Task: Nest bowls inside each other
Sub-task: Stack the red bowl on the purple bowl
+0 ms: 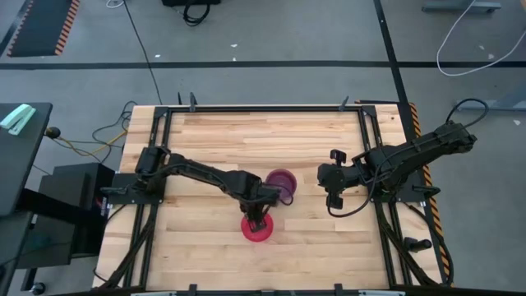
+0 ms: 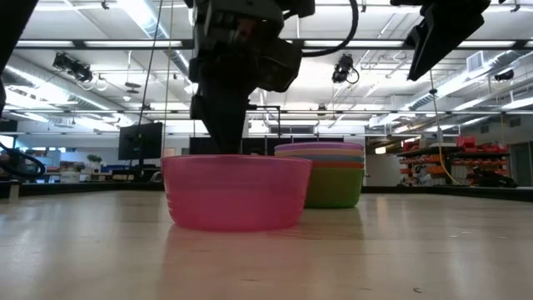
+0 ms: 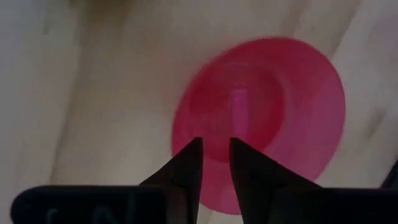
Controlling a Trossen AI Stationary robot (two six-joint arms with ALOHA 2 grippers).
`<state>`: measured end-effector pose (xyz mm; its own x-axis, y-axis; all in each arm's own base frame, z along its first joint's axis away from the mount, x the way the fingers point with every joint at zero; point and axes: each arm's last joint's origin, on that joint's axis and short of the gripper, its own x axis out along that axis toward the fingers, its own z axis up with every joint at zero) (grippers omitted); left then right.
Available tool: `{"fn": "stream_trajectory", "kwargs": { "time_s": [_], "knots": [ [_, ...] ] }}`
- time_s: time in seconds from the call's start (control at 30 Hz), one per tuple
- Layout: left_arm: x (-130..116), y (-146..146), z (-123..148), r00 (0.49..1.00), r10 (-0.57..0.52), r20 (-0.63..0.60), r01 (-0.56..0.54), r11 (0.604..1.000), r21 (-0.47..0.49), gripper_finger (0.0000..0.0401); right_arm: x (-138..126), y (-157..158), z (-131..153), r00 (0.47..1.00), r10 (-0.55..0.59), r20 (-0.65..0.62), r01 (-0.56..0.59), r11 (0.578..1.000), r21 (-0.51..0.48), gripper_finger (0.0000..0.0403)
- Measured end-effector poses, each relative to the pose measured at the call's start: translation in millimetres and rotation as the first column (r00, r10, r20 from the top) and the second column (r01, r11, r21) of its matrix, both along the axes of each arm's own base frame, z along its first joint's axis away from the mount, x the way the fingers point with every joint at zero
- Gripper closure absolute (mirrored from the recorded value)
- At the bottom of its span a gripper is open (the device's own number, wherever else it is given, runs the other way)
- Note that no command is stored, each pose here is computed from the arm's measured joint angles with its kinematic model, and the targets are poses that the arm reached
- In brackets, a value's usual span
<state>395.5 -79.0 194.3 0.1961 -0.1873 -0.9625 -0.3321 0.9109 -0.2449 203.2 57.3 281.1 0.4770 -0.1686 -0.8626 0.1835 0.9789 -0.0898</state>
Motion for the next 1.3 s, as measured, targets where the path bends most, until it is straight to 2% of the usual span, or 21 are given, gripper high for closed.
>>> {"fn": "stream_trajectory", "kwargs": {
  "time_s": [0.27,0.53,0.77,0.97,1.1,1.3],
  "knots": [
    [-3.2,6.5,-5.2,0.999,0.032,-0.04,-0.027,0.994,0.11,0.0313,0.4,0.2,0.3,1.0,0.0,0.006,-0.001,1.0,0.002,0.0298],
    [-2.5,9.8,-6.3,0.998,0.042,-0.043,-0.037,0.993,0.114,0.0318,0.4,0.1,0.3,1.0,0.0,0.006,0.0,1.0,0.002,0.0298],
    [1.6,8.2,-28.0,0.994,0.037,-0.102,-0.027,0.995,0.098,0.0317,0.4,0.2,0.4,1.0,0.001,0.006,-0.001,1.0,0.002,0.0298],
    [1.8,10.1,-28.8,0.994,0.034,-0.106,-0.024,0.995,0.098,0.0314,0.4,0.2,0.5,1.0,0.001,0.006,-0.001,1.0,0.002,0.0299],
    [1.8,10.2,-28.8,0.994,0.028,-0.105,-0.018,0.995,0.098,0.0335,0.3,0.1,0.4,1.0,0.003,0.006,-0.003,1.0,0.001,0.0299],
    [2.1,11.3,-27.4,0.995,0.018,-0.097,-0.008,0.994,0.106,0.039,0.4,0.1,0.5,1.0,0.008,0.005,-0.008,1.0,-0.002,0.0299]
  ]
}}
